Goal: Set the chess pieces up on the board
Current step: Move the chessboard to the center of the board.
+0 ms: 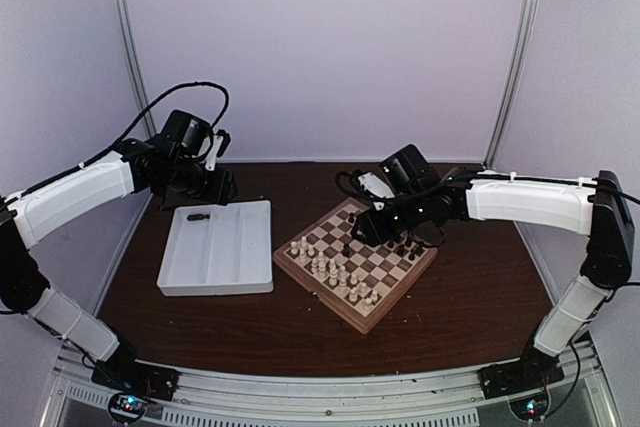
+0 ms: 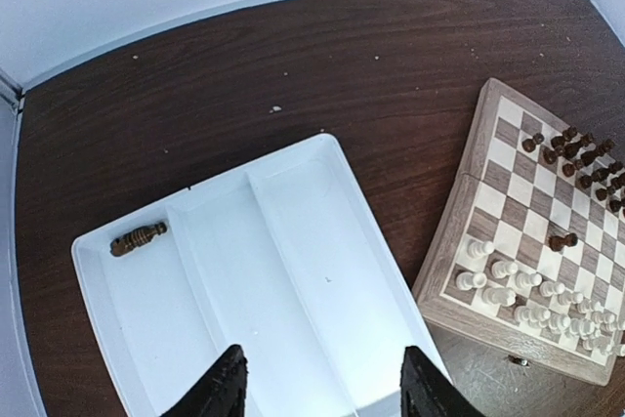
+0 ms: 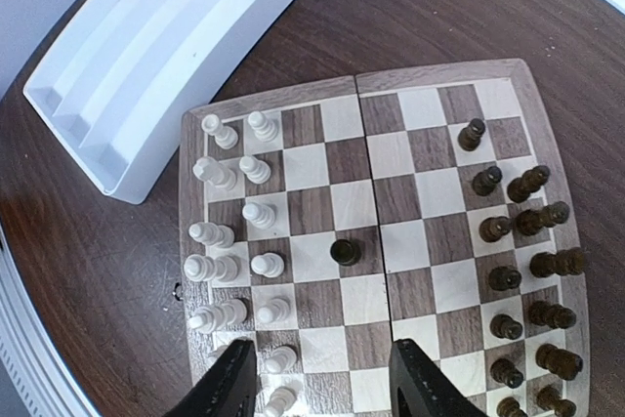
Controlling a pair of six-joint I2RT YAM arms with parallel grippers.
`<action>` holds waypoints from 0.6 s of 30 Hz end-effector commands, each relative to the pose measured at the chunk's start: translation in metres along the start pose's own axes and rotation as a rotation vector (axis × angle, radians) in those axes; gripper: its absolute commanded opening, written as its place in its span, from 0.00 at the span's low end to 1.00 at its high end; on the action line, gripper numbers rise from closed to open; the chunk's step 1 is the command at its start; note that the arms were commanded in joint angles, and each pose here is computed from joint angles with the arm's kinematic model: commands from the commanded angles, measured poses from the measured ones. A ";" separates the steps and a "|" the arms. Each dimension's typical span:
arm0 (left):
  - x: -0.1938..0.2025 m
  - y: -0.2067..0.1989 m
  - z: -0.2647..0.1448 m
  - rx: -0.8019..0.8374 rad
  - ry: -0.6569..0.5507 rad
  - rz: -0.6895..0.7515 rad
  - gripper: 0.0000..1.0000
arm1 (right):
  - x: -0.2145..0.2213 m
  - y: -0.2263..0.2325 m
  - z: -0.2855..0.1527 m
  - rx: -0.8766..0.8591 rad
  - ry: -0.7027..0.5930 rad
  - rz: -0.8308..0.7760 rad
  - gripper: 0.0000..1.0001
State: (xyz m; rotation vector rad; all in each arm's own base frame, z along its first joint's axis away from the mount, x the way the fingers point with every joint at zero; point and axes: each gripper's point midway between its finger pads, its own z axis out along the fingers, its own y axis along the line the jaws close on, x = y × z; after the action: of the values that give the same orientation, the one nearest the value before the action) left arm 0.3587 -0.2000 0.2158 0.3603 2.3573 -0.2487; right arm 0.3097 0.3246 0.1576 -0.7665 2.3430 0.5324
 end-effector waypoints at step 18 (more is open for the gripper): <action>0.021 -0.011 0.004 0.174 0.034 -0.054 0.51 | 0.006 0.006 0.034 0.099 0.125 -0.074 0.46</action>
State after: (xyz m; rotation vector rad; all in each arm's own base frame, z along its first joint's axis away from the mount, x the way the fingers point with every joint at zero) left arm 0.3399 -0.1891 0.1915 0.3345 2.4357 -0.3576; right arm 0.3113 0.3470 0.1315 -0.8639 2.4155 0.4015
